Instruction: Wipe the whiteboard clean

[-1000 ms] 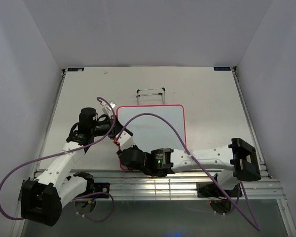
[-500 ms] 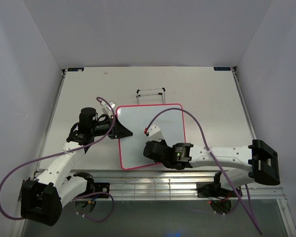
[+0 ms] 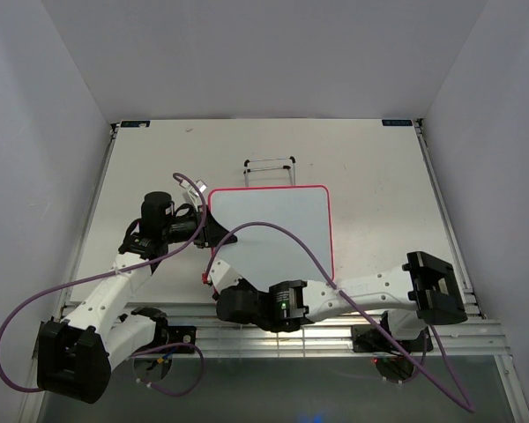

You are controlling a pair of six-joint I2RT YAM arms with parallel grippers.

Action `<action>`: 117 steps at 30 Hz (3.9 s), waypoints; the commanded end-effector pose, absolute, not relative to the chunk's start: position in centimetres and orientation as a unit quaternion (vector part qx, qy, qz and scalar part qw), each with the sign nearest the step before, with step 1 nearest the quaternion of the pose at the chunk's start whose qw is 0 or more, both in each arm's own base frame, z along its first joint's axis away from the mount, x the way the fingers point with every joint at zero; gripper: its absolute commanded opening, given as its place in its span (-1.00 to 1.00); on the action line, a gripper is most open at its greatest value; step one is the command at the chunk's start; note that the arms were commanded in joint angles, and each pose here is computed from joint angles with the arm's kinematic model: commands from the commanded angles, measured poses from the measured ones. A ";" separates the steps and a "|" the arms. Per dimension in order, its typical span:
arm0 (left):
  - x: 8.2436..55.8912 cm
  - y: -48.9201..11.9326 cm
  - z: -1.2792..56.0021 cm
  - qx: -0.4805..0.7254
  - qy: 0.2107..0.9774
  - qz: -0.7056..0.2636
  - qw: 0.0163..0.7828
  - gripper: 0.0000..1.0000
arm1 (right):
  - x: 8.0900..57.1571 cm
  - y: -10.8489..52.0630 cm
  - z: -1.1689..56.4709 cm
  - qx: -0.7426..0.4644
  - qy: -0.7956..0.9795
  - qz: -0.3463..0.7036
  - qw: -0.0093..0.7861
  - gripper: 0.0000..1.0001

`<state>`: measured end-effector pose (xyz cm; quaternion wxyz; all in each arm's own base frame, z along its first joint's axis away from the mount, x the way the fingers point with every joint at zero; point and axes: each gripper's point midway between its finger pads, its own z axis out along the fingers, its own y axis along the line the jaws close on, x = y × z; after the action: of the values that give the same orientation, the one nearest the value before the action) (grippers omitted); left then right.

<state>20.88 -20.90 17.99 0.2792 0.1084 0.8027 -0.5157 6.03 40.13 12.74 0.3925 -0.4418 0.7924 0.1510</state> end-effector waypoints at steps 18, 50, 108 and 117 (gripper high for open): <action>20.4 -20.8 16.8 0.117 0.812 -0.502 0.271 -1.00 | 16.2 32.1 13.0 -0.288 0.864 0.046 0.411 -0.85; 20.0 -20.9 17.2 0.125 0.806 -0.511 0.272 -1.00 | 18.2 31.0 15.7 -0.120 0.810 0.147 0.554 -0.84; 20.3 -20.7 17.1 0.117 0.811 -0.501 0.277 -1.00 | 11.3 40.3 18.0 -0.175 0.792 0.222 0.541 -0.85; 20.3 -20.8 17.0 0.118 0.811 -0.503 0.275 -1.00 | 13.8 32.8 13.7 -0.126 0.824 0.129 0.538 -0.85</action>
<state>20.38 -20.98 17.80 0.2624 0.1027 0.8058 -0.5209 11.97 36.51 15.03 0.5244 -0.1623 0.8158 0.1820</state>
